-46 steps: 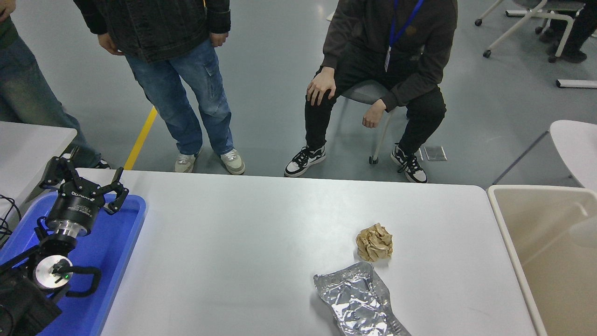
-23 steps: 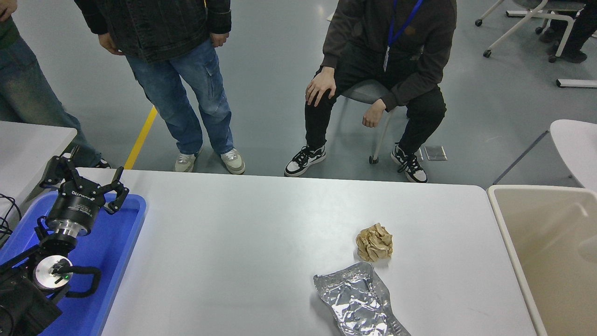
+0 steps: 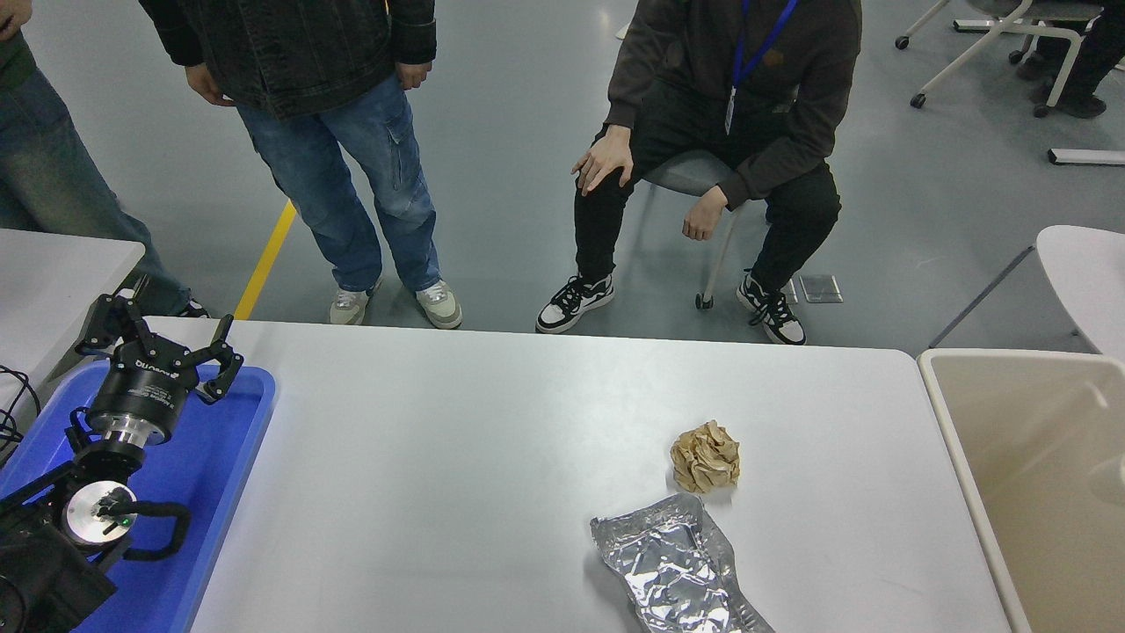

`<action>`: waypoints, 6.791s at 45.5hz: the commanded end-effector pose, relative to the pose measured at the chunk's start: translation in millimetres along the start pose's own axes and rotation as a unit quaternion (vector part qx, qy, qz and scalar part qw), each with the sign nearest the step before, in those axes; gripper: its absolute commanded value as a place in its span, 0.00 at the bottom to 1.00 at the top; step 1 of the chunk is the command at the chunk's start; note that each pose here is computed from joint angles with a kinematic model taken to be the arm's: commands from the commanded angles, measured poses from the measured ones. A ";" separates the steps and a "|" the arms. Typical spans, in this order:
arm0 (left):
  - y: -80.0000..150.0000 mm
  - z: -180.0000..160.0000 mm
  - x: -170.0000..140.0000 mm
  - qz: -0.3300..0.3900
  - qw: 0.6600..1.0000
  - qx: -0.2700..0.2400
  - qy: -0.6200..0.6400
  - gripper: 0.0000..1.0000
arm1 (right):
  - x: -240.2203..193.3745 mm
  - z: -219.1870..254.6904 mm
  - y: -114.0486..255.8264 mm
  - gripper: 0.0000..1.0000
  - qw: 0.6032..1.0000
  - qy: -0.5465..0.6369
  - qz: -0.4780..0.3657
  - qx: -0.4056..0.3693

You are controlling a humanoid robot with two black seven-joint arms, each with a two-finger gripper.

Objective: Clean the table surface

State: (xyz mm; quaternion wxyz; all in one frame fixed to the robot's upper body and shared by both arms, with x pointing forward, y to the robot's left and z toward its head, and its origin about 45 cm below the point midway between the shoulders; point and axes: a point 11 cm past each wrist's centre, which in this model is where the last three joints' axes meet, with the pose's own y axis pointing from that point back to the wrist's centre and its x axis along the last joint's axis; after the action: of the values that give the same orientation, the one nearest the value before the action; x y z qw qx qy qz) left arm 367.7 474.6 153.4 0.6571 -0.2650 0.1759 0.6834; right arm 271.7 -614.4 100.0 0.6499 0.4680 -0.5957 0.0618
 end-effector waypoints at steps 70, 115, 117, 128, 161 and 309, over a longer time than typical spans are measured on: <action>0.6 -0.3 0.5 0.001 1.000 0.000 0.000 1.00 | 65.4 25.8 4.6 0.99 0.941 -0.334 0.055 -0.009; 0.6 -0.3 0.5 0.001 1.000 0.000 0.000 1.00 | 98.1 -47.8 21.3 0.99 0.718 -0.675 -0.002 0.172; 0.6 -0.3 0.5 0.001 1.000 0.000 0.000 1.00 | 96.0 -56.9 26.8 0.99 0.702 -0.687 -0.015 0.189; 0.6 -0.3 0.5 0.001 1.000 0.000 0.000 1.00 | 80.4 -102.7 61.8 0.99 0.676 -0.678 -0.068 0.281; 0.0 0.0 0.0 0.000 1.000 0.000 0.000 1.00 | 11.9 -189.1 101.4 0.99 0.621 -0.678 -0.175 0.354; 0.0 0.0 0.0 0.000 1.000 0.000 0.000 1.00 | -109.8 -286.4 178.7 0.99 0.805 -0.145 -0.306 0.488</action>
State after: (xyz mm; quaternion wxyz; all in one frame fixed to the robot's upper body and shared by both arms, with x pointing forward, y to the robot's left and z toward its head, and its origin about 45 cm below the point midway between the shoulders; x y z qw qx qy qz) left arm 367.7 474.7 153.4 0.6570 -0.2650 0.1759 0.6835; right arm 359.2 -301.0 168.6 0.0961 0.8397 -0.5341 -0.0189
